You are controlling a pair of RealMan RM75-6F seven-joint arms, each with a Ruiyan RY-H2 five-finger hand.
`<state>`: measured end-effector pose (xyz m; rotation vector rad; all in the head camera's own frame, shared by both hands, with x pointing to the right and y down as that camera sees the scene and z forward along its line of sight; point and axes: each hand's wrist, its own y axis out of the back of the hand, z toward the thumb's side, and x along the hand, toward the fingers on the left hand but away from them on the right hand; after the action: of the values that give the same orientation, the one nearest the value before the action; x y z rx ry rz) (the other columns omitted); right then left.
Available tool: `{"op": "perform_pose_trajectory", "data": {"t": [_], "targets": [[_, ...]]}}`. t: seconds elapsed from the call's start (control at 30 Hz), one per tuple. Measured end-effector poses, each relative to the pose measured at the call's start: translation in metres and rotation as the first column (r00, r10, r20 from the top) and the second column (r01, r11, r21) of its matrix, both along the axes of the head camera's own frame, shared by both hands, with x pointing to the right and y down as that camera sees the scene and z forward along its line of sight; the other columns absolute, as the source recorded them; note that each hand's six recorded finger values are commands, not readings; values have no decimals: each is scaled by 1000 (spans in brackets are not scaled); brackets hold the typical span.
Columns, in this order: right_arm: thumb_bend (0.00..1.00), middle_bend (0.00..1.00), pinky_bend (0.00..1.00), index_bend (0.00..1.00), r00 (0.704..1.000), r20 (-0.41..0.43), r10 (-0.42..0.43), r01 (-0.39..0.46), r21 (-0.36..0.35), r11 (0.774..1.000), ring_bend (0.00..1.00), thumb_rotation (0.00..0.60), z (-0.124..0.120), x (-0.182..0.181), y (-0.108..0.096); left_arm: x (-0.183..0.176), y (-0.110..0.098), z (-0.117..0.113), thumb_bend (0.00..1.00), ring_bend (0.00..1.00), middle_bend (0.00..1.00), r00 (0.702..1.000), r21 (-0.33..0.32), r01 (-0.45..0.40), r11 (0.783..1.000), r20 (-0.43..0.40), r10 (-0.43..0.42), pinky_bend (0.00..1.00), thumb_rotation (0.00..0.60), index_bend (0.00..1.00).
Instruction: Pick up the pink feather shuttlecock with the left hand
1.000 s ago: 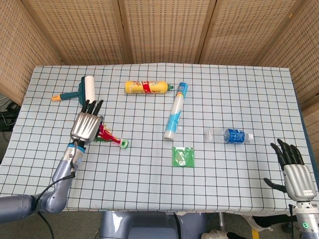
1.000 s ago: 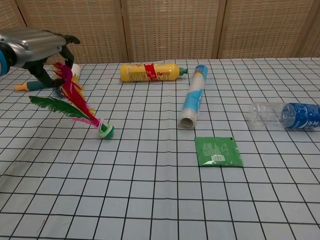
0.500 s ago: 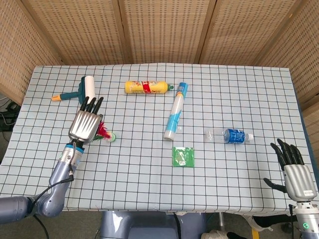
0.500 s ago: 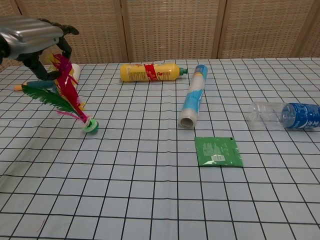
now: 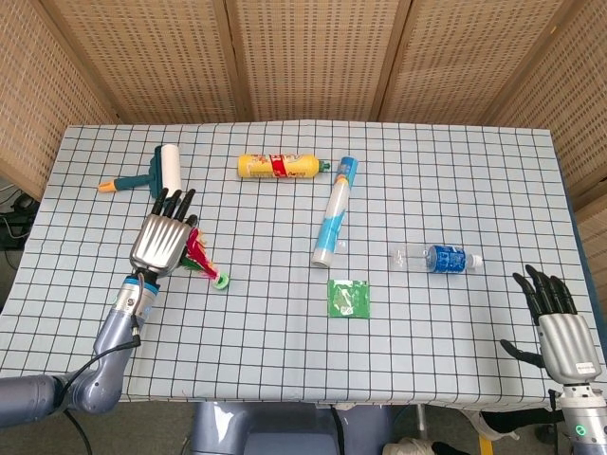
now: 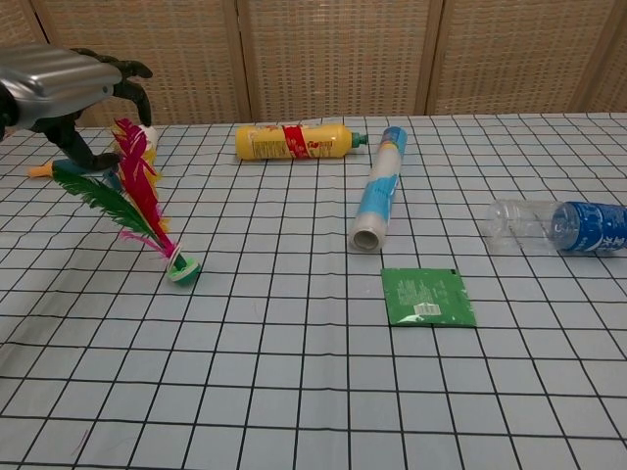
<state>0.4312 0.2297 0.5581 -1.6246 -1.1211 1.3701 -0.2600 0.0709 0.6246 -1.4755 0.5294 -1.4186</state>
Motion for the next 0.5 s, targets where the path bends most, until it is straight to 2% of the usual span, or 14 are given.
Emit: {"op": "perform_pose_trajectory", "data": {"t": [0.5], "targets": [[106, 0, 66, 43, 1000, 0, 1, -1, 3, 1000, 0, 600, -2, 0, 0, 5, 0, -8, 317, 0, 0, 998, 31, 1, 1000, -62, 1, 0, 600, 100]]}}
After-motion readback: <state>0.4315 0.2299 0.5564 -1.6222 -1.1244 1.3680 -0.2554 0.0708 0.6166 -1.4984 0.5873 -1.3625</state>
